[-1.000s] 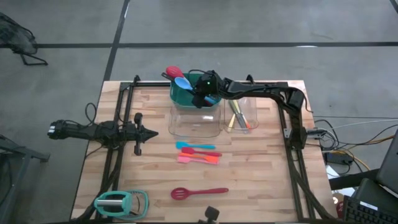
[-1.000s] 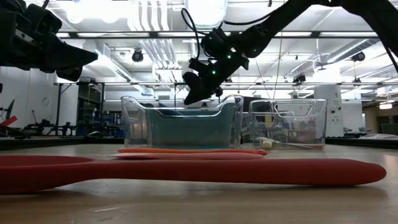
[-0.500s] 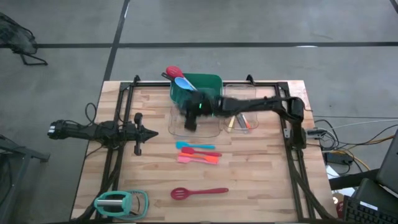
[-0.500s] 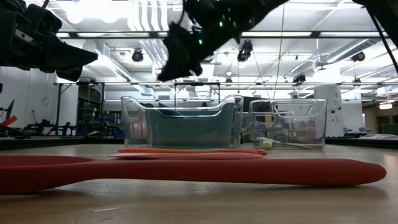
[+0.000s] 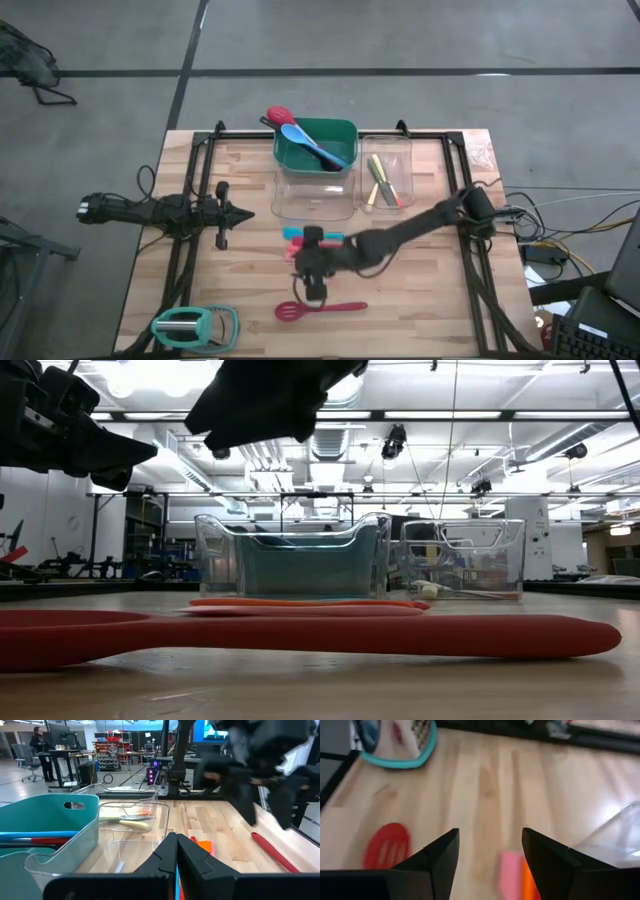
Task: Pick & Place Kitchen Items
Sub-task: Put the red slotted spoon into the green bin
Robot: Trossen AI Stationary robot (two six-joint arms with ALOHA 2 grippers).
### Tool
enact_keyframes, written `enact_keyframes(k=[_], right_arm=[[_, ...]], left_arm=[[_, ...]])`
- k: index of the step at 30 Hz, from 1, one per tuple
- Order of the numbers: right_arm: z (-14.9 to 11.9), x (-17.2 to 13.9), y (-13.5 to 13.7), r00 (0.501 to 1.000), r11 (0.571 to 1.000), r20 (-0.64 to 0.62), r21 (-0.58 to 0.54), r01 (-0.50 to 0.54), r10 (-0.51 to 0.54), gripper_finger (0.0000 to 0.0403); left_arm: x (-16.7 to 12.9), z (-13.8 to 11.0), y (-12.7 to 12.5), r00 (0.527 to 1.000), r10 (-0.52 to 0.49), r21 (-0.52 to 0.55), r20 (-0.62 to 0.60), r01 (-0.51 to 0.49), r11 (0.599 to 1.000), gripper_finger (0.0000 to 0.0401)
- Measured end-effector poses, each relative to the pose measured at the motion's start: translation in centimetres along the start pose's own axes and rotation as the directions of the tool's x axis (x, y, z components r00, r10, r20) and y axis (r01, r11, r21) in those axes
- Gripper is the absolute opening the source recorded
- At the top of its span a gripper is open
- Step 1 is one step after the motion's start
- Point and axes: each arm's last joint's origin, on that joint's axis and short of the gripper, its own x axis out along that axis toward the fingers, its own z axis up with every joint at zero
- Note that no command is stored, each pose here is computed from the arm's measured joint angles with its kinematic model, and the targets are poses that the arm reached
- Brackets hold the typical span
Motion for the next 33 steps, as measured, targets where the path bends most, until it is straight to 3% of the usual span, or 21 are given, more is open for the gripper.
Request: enact_keyframes(k=[10, 16, 27, 33], right_arm=[[-3.8, 1.4, 6.3, 0.992, 0.986, -0.096, 0.152, -0.069, 0.084, 0.0199], [-5.5, 1.7, 8.8, 0.982, 0.975, -0.137, 0.200, -0.098, 0.127, 0.0187], [-8.9, 4.1, 9.6, 0.964, 0.983, -0.244, 0.172, -0.068, 0.109, 0.0171], [-9.1, 4.3, 9.7, 0.959, 0.976, -0.256, 0.208, -0.070, 0.123, 0.0167]], left_arm=[[0.0, 0.0, 0.0, 1.000, 0.000, 0.000, 0.000, 0.000, 1.000, 0.0010], [0.0, 0.0, 0.0, 1.000, 0.000, 0.000, 0.000, 0.000, 1.000, 0.0010], [0.0, 0.0, 0.0, 1.000, 0.000, 0.000, -0.001, 0.000, 1.000, 0.0010], [0.0, 0.0, 0.0, 1.000, 0.000, 0.000, 0.000, 0.000, 1.000, 0.0010]])
